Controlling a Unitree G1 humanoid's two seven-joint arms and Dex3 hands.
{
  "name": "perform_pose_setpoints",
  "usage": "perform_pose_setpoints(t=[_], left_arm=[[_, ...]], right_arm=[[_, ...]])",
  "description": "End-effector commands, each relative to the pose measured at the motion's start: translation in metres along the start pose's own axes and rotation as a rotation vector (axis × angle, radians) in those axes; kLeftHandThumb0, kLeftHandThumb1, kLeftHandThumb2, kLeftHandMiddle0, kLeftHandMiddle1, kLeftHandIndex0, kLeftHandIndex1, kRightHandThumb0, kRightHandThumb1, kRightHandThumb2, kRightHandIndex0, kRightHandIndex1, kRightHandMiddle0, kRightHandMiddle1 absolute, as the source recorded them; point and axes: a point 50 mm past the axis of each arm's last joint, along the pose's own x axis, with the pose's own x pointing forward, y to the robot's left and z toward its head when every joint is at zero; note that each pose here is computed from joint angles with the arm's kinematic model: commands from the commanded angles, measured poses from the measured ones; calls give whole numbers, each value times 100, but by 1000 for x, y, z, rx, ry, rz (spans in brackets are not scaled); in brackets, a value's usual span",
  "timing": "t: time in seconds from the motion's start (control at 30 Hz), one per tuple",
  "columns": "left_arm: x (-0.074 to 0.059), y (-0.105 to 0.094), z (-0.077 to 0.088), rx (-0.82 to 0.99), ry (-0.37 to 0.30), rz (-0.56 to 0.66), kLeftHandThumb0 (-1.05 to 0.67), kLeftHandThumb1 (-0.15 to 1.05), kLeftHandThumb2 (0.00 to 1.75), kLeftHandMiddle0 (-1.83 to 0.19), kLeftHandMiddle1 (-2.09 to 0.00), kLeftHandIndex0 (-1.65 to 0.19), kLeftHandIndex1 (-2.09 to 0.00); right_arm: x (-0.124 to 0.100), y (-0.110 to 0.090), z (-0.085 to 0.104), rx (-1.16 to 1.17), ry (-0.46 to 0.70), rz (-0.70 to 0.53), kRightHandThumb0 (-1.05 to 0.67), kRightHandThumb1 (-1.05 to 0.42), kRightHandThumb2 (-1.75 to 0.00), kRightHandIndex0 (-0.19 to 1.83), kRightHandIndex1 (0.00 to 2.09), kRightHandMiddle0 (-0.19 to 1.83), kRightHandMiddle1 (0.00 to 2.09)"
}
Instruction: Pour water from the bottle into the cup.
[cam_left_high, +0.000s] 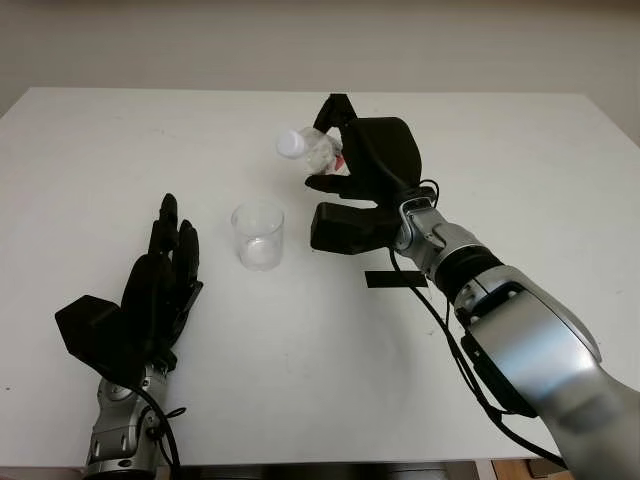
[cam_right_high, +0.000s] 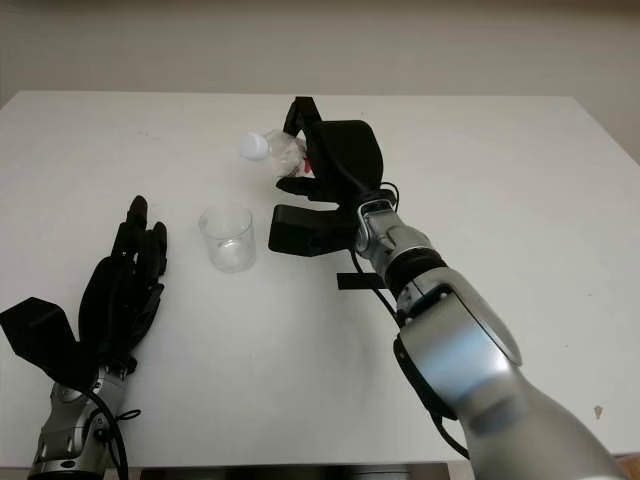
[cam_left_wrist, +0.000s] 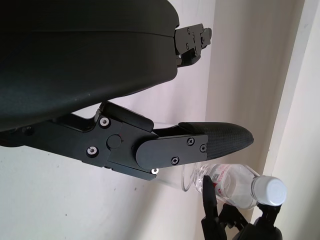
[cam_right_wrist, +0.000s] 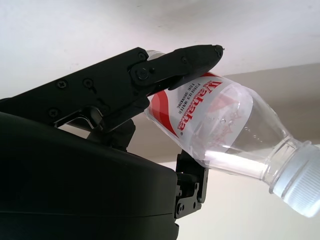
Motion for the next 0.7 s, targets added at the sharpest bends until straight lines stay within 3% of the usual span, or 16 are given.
perform_pose_setpoints(t=[0.0,0.27,0.43,0.67], left_arm=[[-7,-2,-17,-17,69,9,-76,105,51,17,-5,17,-5],[-9,-3,-19,-21,72,20,-77,105,51,17,-5,17,-6],[-11,-4,-20,-24,73,22,-77,105,51,18,-5,17,-5],[-11,-6,-22,-21,75,19,-78,105,52,19,-5,19,-5]], right_arm=[[12,-15,4,-33,-38,-57,-43,-105,-25,117,209,80,209],[13,-17,11,-151,-149,-84,-42,-105,-25,110,209,71,209],[14,-18,14,-185,-190,-92,-42,-105,-14,112,209,69,209],[16,-19,17,-220,-212,-95,-43,-105,-16,117,209,72,209]])
